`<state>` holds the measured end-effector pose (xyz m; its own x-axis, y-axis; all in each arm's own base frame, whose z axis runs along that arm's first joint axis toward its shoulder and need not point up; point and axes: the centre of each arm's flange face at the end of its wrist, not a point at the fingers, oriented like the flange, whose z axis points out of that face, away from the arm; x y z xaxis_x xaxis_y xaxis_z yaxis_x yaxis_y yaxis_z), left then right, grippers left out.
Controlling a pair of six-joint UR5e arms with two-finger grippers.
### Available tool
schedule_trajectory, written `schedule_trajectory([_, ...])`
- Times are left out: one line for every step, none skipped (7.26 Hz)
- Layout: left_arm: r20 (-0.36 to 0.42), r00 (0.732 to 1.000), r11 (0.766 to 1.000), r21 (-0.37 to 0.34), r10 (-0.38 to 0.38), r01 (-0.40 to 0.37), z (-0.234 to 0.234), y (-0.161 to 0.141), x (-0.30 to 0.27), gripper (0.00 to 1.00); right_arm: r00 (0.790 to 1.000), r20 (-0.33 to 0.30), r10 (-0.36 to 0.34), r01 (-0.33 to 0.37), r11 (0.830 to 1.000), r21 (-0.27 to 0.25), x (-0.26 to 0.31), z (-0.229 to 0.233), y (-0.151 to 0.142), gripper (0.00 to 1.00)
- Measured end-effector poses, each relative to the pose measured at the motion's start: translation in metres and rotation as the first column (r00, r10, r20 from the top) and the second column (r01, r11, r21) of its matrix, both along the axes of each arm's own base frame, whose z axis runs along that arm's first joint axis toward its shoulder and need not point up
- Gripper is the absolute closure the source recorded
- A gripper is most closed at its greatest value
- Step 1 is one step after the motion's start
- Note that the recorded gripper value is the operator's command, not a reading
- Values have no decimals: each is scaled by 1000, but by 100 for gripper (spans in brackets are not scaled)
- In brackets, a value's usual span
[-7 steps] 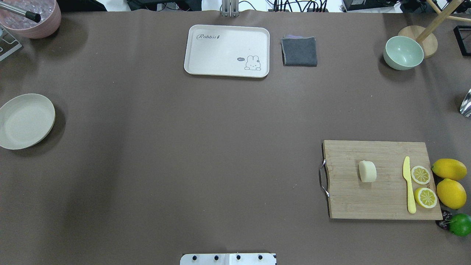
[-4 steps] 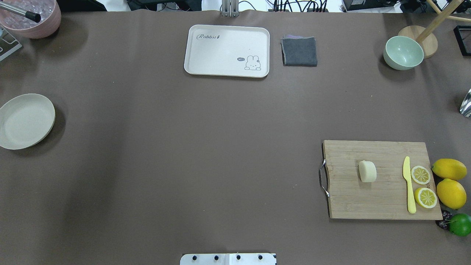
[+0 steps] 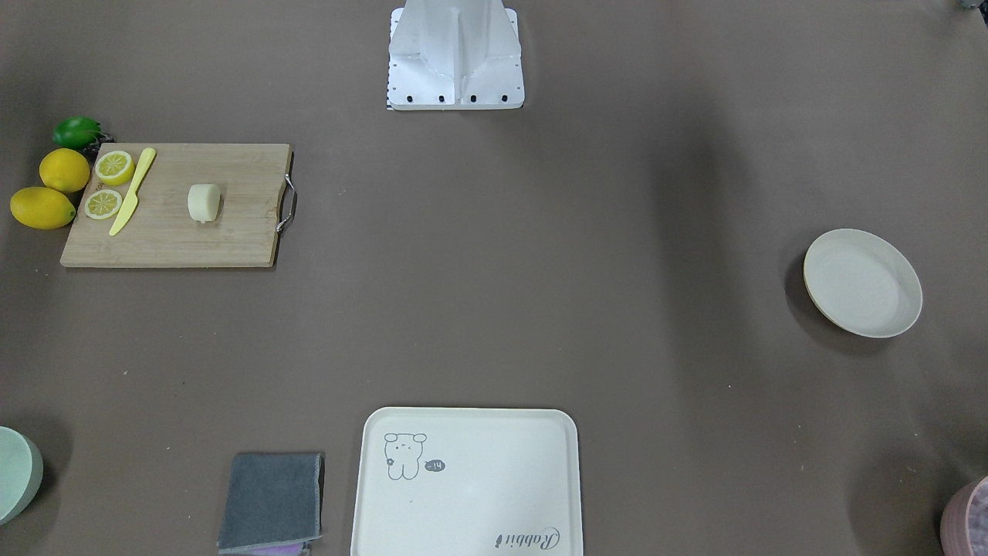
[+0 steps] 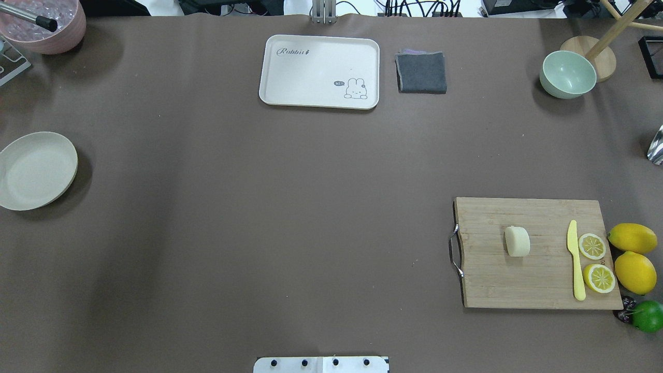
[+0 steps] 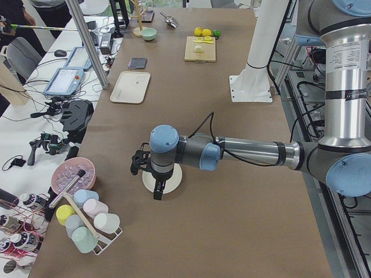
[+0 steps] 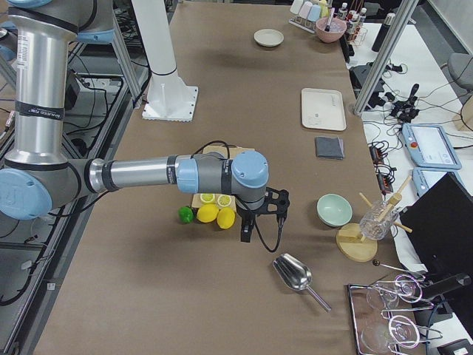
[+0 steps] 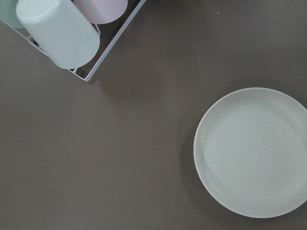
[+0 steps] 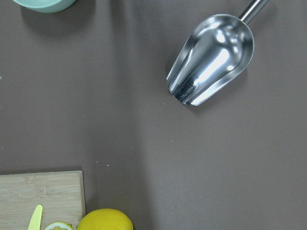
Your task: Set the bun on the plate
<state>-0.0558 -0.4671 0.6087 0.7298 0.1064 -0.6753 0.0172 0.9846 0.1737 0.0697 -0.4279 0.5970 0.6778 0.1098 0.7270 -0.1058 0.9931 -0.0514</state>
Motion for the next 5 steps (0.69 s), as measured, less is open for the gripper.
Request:
schedule_trajectory([0, 1000, 1000, 0, 0, 0, 0, 0, 0, 2, 1000, 0, 0, 0, 1000, 1, 0, 0, 0, 0])
schedule_trajectory([0, 1000, 1000, 0, 0, 0, 0, 0, 0, 2, 1000, 0, 0, 0, 1000, 2, 0, -1, -1, 0])
schedule_trajectory([0, 1000, 1000, -2, 0, 0, 1, 0, 0, 2, 1000, 0, 0, 0, 1000, 2, 0, -1, -1, 0])
schedule_trajectory([0, 1000, 1000, -3, 0, 0, 2, 0, 0, 2, 1000, 0, 0, 0, 1000, 2, 0, -1, -1, 0])
schedule_trajectory([0, 1000, 1000, -2, 1, -1, 2, 0, 0, 2, 1000, 2, 0, 0, 1000, 1, 0, 0, 0, 0])
